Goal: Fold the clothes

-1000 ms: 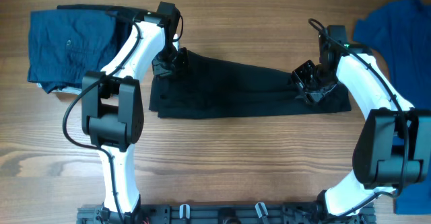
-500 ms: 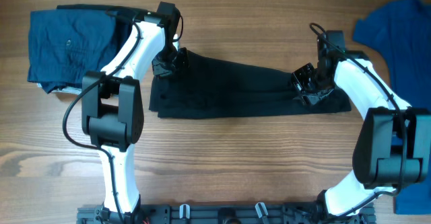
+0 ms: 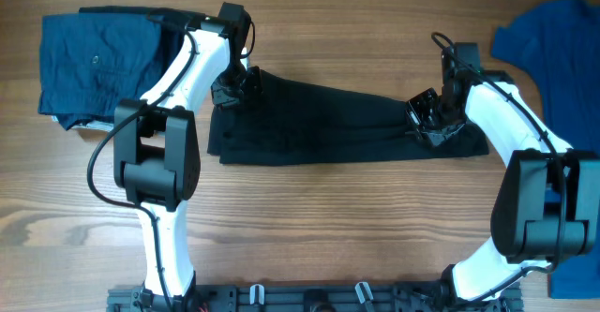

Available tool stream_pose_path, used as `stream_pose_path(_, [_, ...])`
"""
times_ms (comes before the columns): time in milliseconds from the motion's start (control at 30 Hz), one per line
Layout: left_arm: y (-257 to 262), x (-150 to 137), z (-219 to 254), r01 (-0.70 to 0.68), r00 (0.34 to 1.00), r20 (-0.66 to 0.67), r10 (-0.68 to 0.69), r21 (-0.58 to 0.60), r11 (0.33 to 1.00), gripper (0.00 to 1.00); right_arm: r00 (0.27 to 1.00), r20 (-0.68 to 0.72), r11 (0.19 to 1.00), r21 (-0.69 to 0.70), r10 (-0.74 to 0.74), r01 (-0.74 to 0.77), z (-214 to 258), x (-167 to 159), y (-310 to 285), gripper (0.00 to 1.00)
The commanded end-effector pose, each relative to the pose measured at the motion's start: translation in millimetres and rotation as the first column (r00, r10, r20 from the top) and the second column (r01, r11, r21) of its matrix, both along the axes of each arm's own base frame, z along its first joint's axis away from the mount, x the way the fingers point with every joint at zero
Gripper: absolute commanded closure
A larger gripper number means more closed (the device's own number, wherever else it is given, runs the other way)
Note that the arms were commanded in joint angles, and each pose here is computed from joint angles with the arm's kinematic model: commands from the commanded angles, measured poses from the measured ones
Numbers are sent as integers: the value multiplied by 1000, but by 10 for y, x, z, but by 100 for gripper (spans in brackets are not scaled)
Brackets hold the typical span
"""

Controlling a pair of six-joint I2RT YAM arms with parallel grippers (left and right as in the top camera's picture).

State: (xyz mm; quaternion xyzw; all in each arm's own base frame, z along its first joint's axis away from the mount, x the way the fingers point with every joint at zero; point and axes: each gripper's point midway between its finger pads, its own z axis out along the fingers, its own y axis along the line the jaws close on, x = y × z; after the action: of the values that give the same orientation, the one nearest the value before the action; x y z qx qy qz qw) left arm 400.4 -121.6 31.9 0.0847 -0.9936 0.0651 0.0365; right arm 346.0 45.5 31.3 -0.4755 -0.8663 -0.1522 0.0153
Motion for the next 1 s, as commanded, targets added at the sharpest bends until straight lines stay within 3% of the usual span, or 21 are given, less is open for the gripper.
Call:
stream_pose_path(0, [45,-12,-52,13,1000,-7,-12,15,1000,93,1000,11,1000,-13,-3,3,39,-7,-8,89])
stream_pose_path(67, [45,-12,-52,12,1000,-8,-12,15,1000,93,1000,4,1000,-12,-3,3,37,-24,-7,96])
stream_pose_path(533, [43,-12,-52,13,1000,-7,-12,15,1000,93,981,-186,999,-9,46,-49,24,-513,-6,96])
stream_pose_path(967, [43,-11,-52,13,1000,-7,-12,15,1000,92,984,-175,996,-74,39,-53,-114,-531,-114,93])
